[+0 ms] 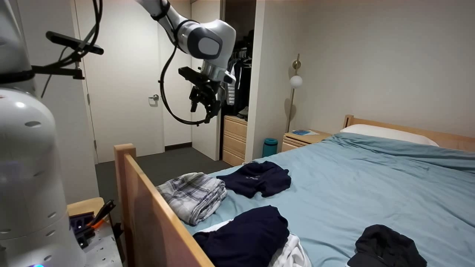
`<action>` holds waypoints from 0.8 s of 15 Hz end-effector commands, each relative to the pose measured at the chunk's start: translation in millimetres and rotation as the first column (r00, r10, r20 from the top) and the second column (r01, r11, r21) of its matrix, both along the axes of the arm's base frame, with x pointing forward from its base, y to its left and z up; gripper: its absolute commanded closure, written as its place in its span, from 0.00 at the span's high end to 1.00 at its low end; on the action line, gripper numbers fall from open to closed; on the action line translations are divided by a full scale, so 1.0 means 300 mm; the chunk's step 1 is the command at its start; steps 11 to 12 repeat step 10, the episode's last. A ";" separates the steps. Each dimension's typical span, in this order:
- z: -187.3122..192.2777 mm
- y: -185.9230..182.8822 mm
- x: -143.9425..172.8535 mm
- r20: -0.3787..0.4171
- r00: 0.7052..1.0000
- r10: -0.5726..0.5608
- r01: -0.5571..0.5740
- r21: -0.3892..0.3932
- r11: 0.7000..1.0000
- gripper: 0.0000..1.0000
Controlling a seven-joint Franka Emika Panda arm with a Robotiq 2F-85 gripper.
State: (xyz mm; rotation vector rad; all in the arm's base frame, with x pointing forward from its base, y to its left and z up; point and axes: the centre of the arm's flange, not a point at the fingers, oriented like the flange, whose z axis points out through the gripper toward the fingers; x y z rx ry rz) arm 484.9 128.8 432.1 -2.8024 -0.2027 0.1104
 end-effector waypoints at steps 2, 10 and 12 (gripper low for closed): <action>0.114 -0.144 -0.099 -0.237 0.970 -0.053 0.047 -0.033 0.998 1.00; 0.151 -0.238 -0.127 -0.265 0.954 -0.138 0.110 -0.118 0.987 1.00; 0.151 -0.238 -0.127 -0.265 0.954 -0.138 0.110 -0.118 0.987 1.00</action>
